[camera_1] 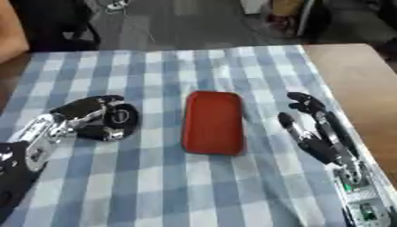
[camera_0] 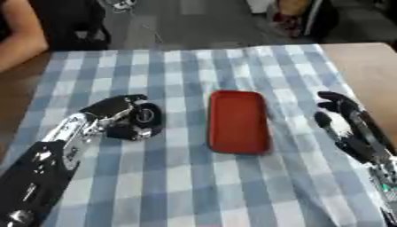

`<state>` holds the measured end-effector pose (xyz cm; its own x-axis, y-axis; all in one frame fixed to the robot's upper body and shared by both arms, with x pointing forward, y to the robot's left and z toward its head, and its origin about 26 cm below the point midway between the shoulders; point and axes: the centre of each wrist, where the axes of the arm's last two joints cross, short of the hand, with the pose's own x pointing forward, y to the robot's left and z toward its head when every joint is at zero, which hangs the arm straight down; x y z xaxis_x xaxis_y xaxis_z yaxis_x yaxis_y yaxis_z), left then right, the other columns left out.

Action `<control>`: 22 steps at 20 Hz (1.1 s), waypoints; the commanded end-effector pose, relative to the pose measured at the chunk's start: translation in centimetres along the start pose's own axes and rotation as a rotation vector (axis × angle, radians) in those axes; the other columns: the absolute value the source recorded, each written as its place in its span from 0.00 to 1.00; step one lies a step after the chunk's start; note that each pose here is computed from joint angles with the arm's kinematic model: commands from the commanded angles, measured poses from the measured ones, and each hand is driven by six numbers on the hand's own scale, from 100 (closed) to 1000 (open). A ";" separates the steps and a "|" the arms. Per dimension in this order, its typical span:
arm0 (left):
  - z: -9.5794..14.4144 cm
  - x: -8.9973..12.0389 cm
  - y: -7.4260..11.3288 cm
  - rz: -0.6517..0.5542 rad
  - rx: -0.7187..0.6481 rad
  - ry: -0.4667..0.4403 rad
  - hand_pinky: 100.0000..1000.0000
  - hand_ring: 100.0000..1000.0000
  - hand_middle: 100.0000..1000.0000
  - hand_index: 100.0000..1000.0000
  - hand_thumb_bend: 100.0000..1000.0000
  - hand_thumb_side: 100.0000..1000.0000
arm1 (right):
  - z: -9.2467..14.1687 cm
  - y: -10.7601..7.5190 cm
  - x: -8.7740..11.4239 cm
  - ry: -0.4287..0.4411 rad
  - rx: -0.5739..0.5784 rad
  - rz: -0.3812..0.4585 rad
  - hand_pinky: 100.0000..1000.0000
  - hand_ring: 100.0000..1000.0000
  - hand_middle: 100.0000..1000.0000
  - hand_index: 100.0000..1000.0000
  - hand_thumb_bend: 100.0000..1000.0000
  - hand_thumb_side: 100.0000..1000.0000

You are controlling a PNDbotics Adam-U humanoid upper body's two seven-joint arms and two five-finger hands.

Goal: Pick up objects on the table and place them in the box.

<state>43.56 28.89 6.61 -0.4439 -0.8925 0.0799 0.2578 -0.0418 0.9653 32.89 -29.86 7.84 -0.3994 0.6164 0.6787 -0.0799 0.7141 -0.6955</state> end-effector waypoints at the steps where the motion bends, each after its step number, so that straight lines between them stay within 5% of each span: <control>1: -0.1 -0.2 0.9 -0.006 0.003 0.005 1.00 0.99 1.00 0.63 1.00 0.96 | -0.2 -0.6 0.4 -0.019 -0.005 0.010 0.89 0.82 0.89 0.90 0.41 0.84; 14: -0.5 -0.2 0.8 -0.053 -0.109 0.033 1.00 0.98 1.00 0.64 1.00 0.95 | -0.2 -0.7 0.4 -0.020 -0.004 0.010 0.89 0.82 0.89 0.90 0.40 0.84; 22: -0.5 -0.3 2.1 -0.123 -0.182 0.048 0.97 0.94 0.90 0.61 1.00 0.92 | -0.2 -0.7 0.4 -0.019 -0.003 0.014 0.89 0.82 0.89 0.90 0.40 0.84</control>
<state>44.66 27.89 8.24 -0.4511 -0.8924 -0.0125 0.3435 -0.1865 0.9205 32.89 -29.86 7.84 -0.3985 0.6136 0.6816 -0.0826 0.7162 -0.6930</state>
